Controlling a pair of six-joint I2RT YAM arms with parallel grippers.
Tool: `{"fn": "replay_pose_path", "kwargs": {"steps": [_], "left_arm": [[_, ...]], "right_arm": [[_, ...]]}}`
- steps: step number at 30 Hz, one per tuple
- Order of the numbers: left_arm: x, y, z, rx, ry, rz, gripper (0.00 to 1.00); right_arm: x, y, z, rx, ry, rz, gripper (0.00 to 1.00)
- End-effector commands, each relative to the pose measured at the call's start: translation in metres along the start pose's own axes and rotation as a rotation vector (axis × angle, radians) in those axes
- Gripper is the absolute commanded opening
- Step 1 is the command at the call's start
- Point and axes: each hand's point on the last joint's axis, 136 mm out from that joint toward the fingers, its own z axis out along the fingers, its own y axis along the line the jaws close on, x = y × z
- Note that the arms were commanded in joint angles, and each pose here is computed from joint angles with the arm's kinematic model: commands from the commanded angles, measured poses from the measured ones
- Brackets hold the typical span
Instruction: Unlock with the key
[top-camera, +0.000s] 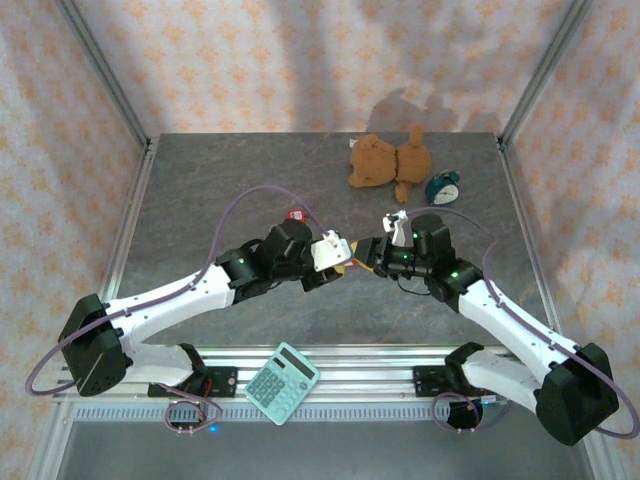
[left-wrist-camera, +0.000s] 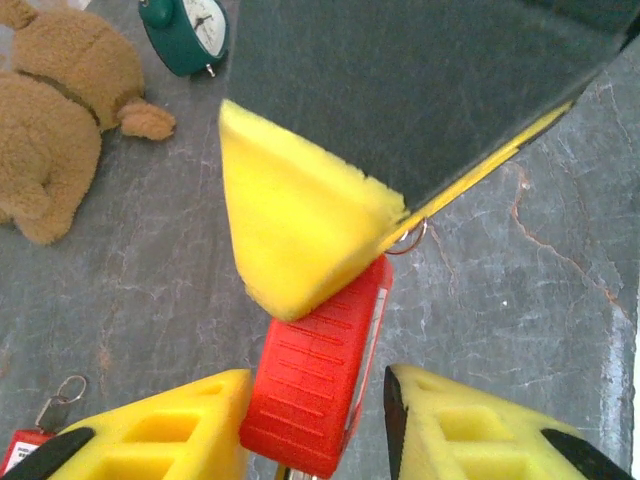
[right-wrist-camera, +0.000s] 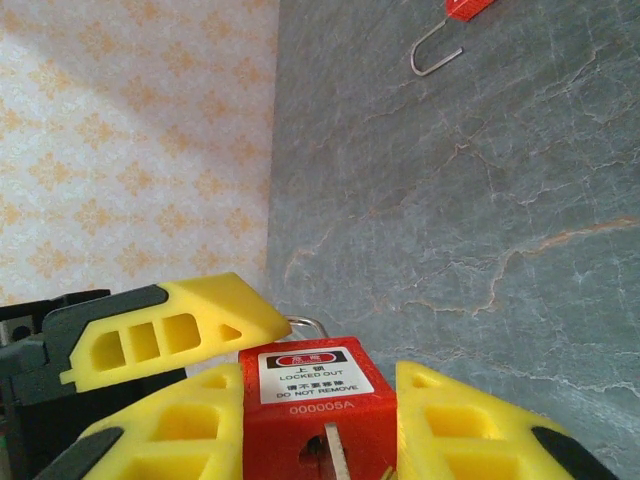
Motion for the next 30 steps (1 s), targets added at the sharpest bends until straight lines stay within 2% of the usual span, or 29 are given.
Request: {"fn": "replay_pose_path", "kwargs": {"steps": [1,5,9,11,14,18,23,30], "left_arm": [[0.002,-0.004,0.001,0.005,-0.015,-0.005,0.35],[0.002,-0.003,-0.001,-0.006,-0.024,-0.003,0.22],[0.000,-0.001,-0.001,-0.019,-0.034,-0.002,0.14],[-0.002,0.001,-0.001,-0.030,-0.039,-0.003,0.11],[-0.005,0.008,0.000,-0.066,-0.053,-0.009,0.10],[-0.004,0.020,0.002,-0.151,-0.041,0.016,0.10],[-0.001,0.027,0.005,-0.265,-0.006,0.106,0.10],[0.002,0.033,0.012,-0.352,0.019,0.153,0.09]], "right_arm": [[-0.012,0.029,-0.003,-0.066,-0.037,-0.050,0.28],[-0.011,0.029,-0.002,-0.065,-0.034,-0.051,0.28],[-0.011,0.028,0.000,-0.060,-0.036,-0.047,0.29],[-0.013,0.026,0.000,-0.052,-0.048,-0.036,0.37],[-0.018,0.019,0.001,-0.014,-0.073,-0.004,0.56],[-0.028,-0.005,-0.006,0.099,-0.169,0.090,0.65],[-0.033,-0.020,-0.006,0.144,-0.224,0.192,0.67],[-0.032,-0.013,0.001,0.103,-0.224,0.251,0.66]]}}
